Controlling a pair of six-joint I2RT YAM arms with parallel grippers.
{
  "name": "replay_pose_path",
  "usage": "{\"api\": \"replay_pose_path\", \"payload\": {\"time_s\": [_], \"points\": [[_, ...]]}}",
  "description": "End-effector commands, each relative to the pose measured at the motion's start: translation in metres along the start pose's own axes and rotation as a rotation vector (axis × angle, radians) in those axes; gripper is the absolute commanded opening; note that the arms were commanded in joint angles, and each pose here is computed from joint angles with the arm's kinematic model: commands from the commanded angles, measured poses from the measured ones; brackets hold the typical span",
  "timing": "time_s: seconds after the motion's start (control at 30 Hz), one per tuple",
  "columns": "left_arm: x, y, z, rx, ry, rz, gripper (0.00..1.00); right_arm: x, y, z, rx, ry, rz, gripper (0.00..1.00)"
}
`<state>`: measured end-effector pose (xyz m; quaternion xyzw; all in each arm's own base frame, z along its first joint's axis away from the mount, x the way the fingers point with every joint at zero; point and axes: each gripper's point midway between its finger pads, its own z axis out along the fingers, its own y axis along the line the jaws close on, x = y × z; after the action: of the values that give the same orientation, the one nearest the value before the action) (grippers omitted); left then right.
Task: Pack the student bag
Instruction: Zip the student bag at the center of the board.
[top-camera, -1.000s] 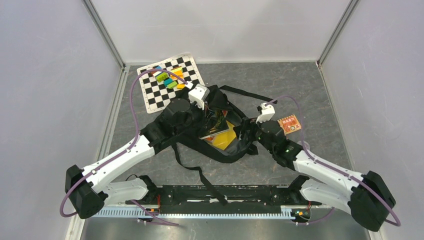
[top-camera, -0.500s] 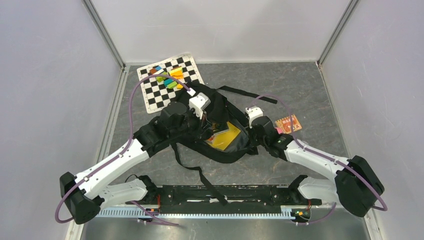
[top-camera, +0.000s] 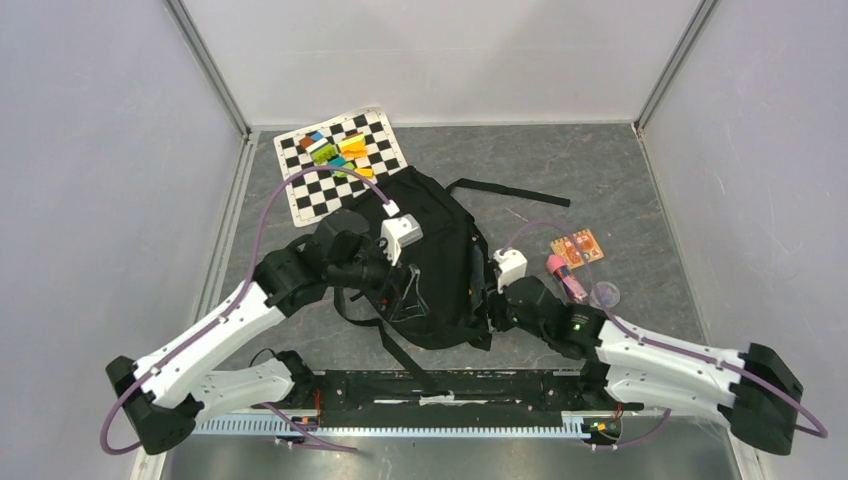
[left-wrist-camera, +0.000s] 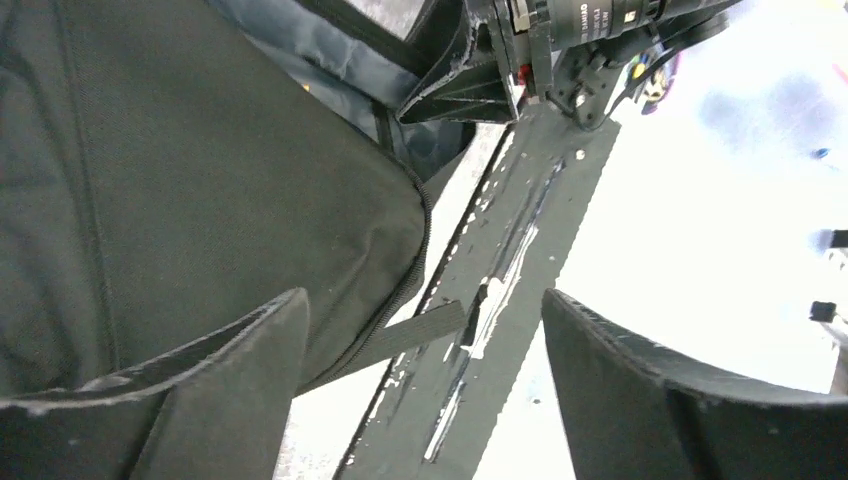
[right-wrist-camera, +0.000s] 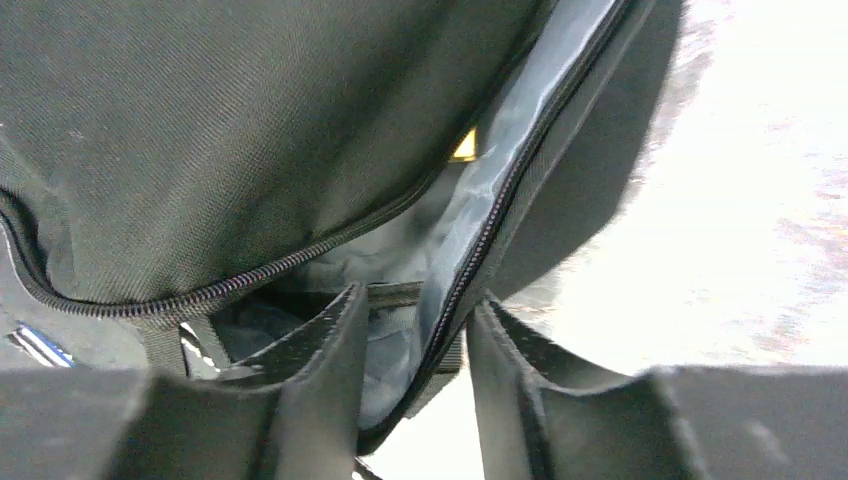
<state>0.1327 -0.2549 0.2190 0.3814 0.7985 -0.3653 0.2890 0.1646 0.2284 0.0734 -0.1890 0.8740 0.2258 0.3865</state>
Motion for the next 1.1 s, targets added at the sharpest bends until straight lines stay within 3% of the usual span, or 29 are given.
{"api": "replay_pose_path", "payload": {"time_s": [0.0, 0.1, 0.23, 0.5, 0.67, 0.83, 1.07], "points": [[-0.049, -0.03, -0.039, 0.039, -0.161, 0.021, 0.97, -0.041, -0.016, -0.031, 0.115, -0.114, 0.043, 0.56], [-0.081, -0.026, -0.043, -0.009, -0.244, 0.001, 1.0, -0.063, -0.03, -0.049, 0.188, -0.147, -0.02, 0.71], [-0.101, 0.02, -0.024, -0.221, -0.243, -0.065, 1.0, -0.094, -0.044, -0.054, 0.21, -0.157, -0.078, 0.76], [-0.1, 0.111, 0.039, -0.451, -0.106, -0.062, 1.0, -0.152, -0.066, -0.015, 0.196, -0.138, -0.132, 0.63], [-0.105, 0.133, 0.066, -0.472, -0.056, 0.018, 1.0, -0.18, -0.074, 0.025, 0.157, -0.127, -0.123, 0.55], [-0.108, 0.158, 0.082, -0.548, -0.009, 0.064, 1.0, -0.196, -0.07, 0.061, 0.098, -0.094, -0.151, 0.57], [-0.093, 0.171, 0.097, -0.579, 0.001, 0.002, 0.78, -0.194, -0.069, 0.091, 0.058, -0.06, -0.138, 0.51]]}}
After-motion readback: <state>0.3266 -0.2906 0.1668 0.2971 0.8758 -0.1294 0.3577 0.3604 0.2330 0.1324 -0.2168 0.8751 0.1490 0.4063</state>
